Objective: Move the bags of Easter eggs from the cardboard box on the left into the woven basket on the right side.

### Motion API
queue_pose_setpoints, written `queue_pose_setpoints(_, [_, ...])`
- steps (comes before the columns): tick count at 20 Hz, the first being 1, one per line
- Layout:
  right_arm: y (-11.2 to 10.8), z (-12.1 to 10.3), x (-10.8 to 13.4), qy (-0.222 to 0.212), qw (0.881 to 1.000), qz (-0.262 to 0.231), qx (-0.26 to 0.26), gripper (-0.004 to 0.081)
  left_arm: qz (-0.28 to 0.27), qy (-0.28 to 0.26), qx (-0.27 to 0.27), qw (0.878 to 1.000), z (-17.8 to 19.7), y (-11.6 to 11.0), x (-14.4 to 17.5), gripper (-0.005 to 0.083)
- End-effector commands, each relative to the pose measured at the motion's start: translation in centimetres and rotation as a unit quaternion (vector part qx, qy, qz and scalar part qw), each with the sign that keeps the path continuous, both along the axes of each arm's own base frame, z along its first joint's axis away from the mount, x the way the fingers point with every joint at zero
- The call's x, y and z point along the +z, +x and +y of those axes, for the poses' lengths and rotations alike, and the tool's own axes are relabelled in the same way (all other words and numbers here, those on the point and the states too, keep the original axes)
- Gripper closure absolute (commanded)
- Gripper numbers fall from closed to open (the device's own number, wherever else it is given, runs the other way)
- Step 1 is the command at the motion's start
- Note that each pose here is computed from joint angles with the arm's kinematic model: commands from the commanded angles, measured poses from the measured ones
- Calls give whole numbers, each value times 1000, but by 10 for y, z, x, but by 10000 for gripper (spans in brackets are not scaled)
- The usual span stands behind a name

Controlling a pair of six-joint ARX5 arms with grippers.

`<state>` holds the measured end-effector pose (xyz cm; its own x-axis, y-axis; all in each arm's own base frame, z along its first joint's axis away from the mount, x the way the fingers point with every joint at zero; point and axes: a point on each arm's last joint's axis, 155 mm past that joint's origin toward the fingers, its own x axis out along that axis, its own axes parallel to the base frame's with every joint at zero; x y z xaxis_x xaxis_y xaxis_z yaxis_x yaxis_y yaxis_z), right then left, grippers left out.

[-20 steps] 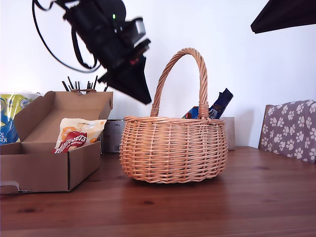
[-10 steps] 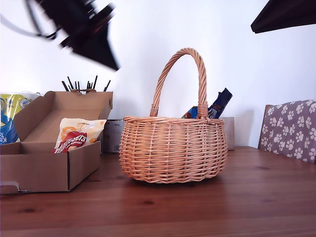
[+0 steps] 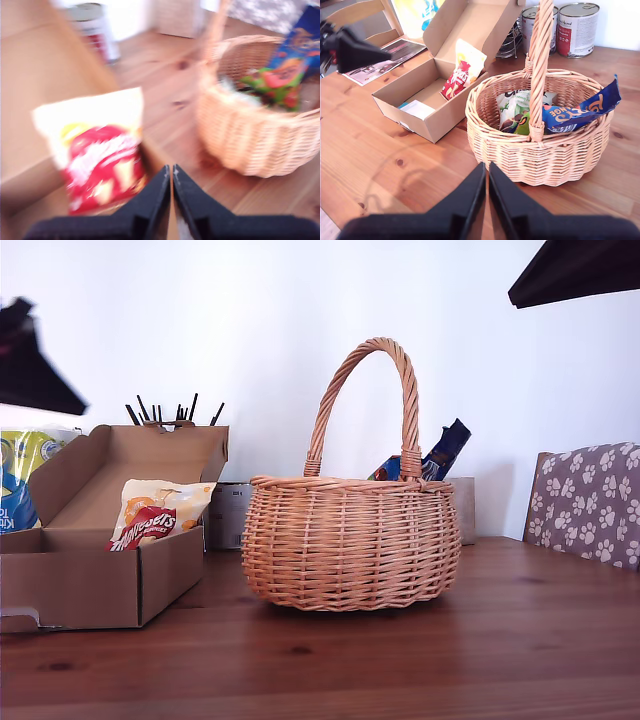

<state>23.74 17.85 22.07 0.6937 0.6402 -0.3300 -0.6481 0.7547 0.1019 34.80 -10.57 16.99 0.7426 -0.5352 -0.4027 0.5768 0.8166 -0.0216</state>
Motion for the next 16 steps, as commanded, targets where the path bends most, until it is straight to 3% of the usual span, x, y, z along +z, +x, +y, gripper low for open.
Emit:
queue_pose_setpoints(1, [-1,1,2,1,1000,-3,2,782,25,-6,-11,1000,-5,-7,-17,797])
queue_pose_setpoints(2, [-1,1,2,1,1000,-3,2,782,30,-7,-15,999,-7,-8,-19,793])
queue_pose_setpoints(3, [-1,1,1,0,1000,-2,2,782,32,-13,-25,999,-11,-8,-20,715])
queue_pose_setpoints(6, [-1,1,0,-1,1000,0,2,782,13,5,-30,999,-20,5,-28,74])
queue_pose_setpoints(7, [-1,1,0,-2,1000,1,2,782,-2,18,-30,999,-21,12,-30,-8])
queue_pose_setpoints(12, [-2,0,-3,-5,1000,7,2,782,-67,57,-4,996,-23,54,-36,-14])
queue_pose_setpoints(16, [-2,0,-3,-5,1000,6,2,782,-56,71,23,996,-18,83,-53,-14])
